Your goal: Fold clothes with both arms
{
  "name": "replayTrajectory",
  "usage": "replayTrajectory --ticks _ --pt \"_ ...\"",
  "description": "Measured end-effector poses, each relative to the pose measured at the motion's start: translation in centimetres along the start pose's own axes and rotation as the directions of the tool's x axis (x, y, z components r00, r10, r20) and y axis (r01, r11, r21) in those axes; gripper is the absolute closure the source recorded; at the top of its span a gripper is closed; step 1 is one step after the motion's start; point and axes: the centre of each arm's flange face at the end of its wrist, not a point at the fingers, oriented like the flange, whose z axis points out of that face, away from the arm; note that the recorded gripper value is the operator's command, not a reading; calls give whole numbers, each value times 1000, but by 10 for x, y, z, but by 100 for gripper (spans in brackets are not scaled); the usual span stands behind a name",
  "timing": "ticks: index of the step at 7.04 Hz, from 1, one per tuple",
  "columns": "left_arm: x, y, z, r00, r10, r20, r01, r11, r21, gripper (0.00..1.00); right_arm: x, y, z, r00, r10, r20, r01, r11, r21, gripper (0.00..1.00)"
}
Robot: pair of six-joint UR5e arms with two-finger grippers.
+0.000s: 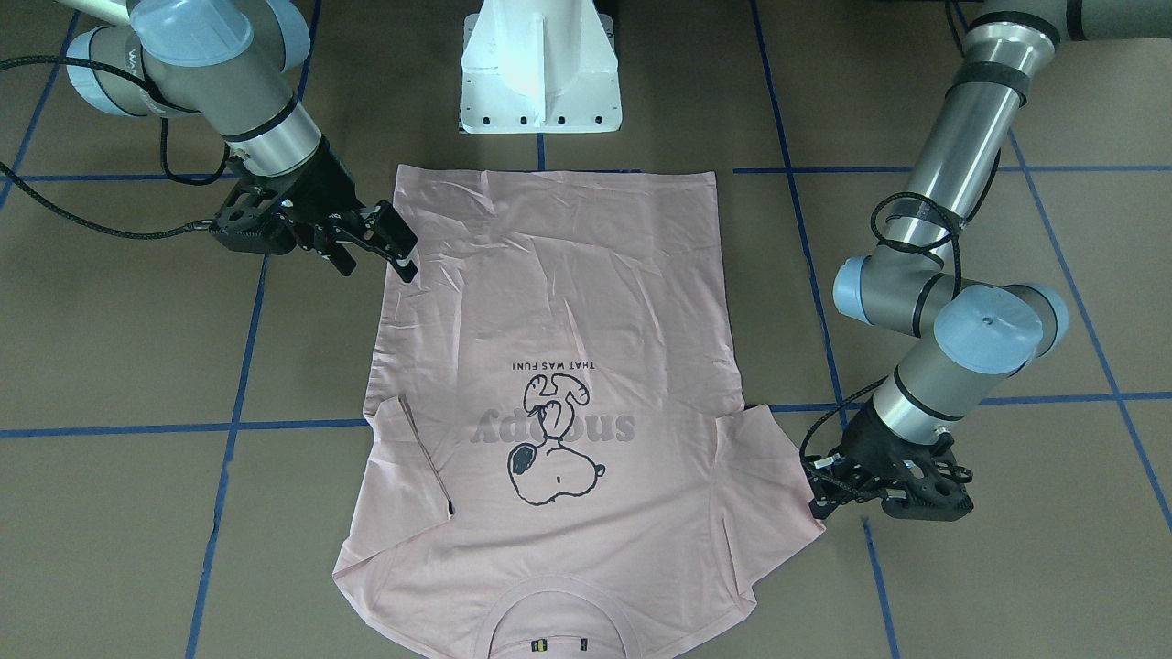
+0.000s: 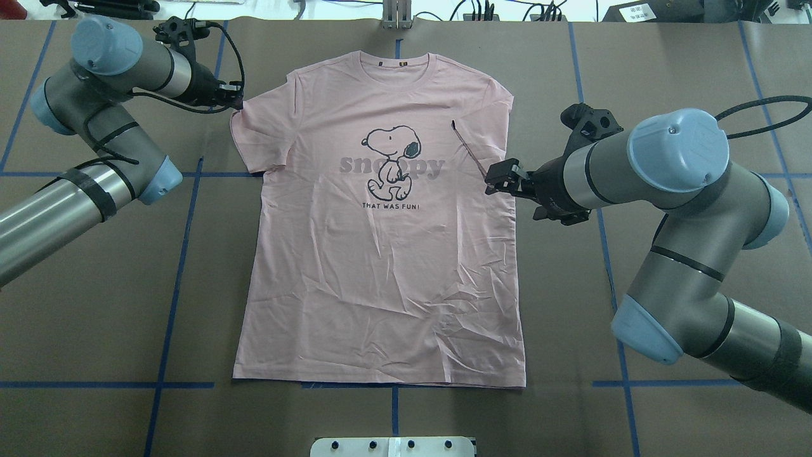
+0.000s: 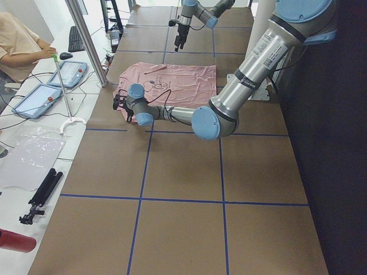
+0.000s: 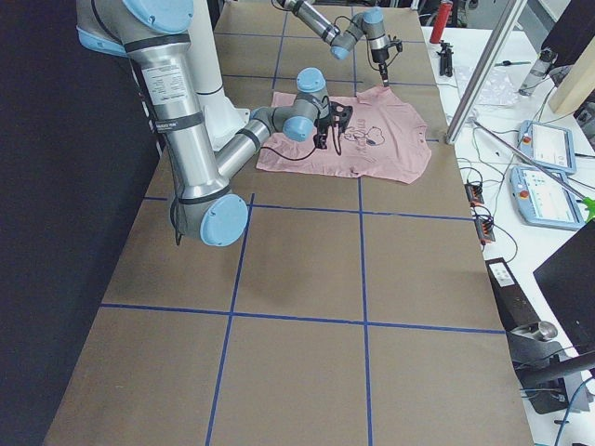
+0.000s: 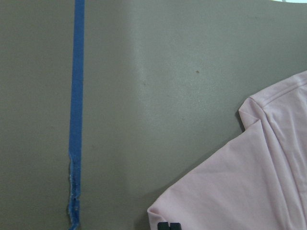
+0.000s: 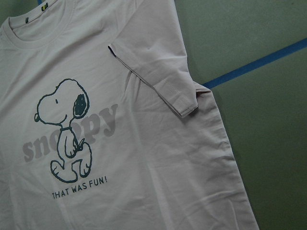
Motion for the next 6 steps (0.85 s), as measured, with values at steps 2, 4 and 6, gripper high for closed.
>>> replayTrajectory --ticks 2,4,6 --pt "64 27 5 988 -145 -61 145 989 -6 100 0 0 0 1000 -1 1 1 1000 1 0" --pt "119 57 21 972 -218 -84 221 975 28 100 1 -1 2 1000 -3 -5 3 1000 1 0" --pt "145 54 34 970 -230 -81 235 970 60 100 2 -1 2 1000 -3 -6 3 1000 1 0"
